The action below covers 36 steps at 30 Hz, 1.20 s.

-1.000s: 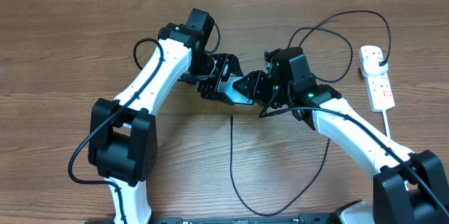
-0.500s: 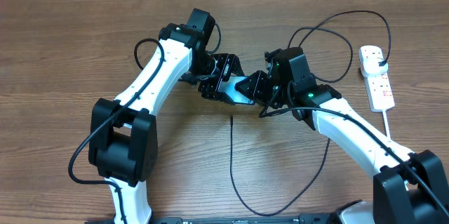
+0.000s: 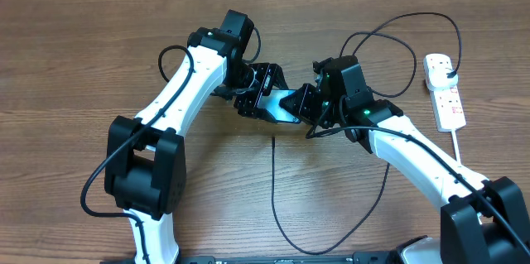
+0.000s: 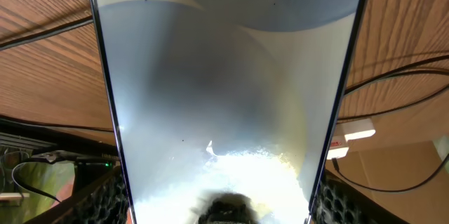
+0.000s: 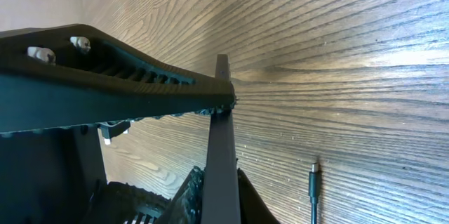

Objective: Plug charger to phone and switch on socket

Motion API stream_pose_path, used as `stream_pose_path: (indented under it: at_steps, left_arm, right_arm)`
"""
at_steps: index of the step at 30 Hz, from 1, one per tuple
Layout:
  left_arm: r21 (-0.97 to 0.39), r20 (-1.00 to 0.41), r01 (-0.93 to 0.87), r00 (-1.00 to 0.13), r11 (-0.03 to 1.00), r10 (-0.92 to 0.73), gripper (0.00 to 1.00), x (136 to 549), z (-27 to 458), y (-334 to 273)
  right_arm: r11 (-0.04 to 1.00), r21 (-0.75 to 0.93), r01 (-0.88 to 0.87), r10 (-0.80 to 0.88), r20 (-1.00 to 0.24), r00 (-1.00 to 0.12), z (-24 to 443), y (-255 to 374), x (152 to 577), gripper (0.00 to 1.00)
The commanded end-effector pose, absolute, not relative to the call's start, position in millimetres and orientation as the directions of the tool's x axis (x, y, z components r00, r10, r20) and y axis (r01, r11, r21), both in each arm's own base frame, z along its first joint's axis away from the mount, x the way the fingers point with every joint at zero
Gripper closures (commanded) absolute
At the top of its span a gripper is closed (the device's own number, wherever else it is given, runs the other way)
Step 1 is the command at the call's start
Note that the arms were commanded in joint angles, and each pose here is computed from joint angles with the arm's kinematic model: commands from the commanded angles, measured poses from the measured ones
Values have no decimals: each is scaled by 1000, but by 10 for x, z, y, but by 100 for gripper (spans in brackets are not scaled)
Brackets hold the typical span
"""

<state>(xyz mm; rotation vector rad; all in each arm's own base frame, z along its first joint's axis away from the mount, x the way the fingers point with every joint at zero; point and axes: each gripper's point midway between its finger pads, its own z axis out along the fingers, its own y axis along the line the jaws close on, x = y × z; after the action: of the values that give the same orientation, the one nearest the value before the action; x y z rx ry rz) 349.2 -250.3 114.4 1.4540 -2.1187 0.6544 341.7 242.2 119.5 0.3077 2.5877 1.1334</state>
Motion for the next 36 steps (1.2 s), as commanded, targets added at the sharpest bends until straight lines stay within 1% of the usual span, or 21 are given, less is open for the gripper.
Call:
stream_pose_path:
  at_steps: [1, 7, 11, 12, 14, 15, 18, 20, 21, 22, 24, 27, 29, 36]
  left_arm:
    - [-178, 658, -932, -352, 317, -666, 96, 3505, 1449, -2595]
    - [-178, 657, -931, -353, 317, -666, 96, 3505, 1448, -2595]
    - [-178, 657, -932, -352, 317, -666, 96, 3505, 1448, -2595]
    - [-178, 657, -932, -352, 317, -666, 94, 3505, 1448, -2595]
    - [-178, 657, -932, -352, 316, -667, 84, 3506, 1448, -2593]
    - [-178, 657, -932, -352, 317, -667, 74, 3506, 1447, -2593]
    - [-186, 647, -928, -363, 324, -670, 48, 3515, 1437, -2579]
    - [-214, 629, -913, -401, 348, -666, 25, 3537, 1423, -2548]
    - [-230, 623, -904, -421, 361, -659, 18, 3547, 1423, -2533]
    - [-239, 620, -899, -433, 367, -655, 14, 3557, 1423, -2519]
    - [-258, 612, -888, -455, 381, -646, 8, 3576, 1423, -2489]
    - [-282, 601, -873, -484, 397, -637, 2, 3608, 1420, -2419]
    - [-296, 593, -863, -502, 409, -630, 0, 3625, 1417, -2363]
    - [-372, 548, -803, -595, 466, -588, 0, 3712, 1415, -2078]
  right_arm:
    - [661, 749, 56, 309, -204, -929, 1273, 2460, 3457, 90]
    - [661, 749, 56, 309, -203, -929, 1273, 2460, 3456, 92]
    - [661, 749, 56, 309, -203, -929, 1273, 2460, 3456, 96]
    - [661, 749, 56, 309, -203, -929, 1273, 2460, 3456, 96]
    - [661, 749, 56, 309, -203, -929, 1273, 2460, 3456, 96]
    - [660, 749, 55, 309, -204, -929, 1273, 2460, 3456, 96]
    - [661, 749, 56, 309, -203, -929, 1273, 2460, 3456, 96]
    - [661, 749, 56, 309, -203, -929, 1273, 2460, 3456, 96]
    - [661, 749, 56, 309, -203, -929, 1273, 2460, 3456, 96]
    - [661, 749, 56, 309, -203, -929, 1273, 2459, 3456, 96]
    - [661, 749, 56, 310, -203, -929, 1273, 2456, 3458, 96]
    - [661, 749, 57, 312, -204, -928, 1273, 2449, 3464, 96]
    - [662, 748, 59, 314, -205, -927, 1272, 2441, 3470, 96]
    - [660, 747, 81, 344, -205, -916, 1270, 2328, 3546, 96]
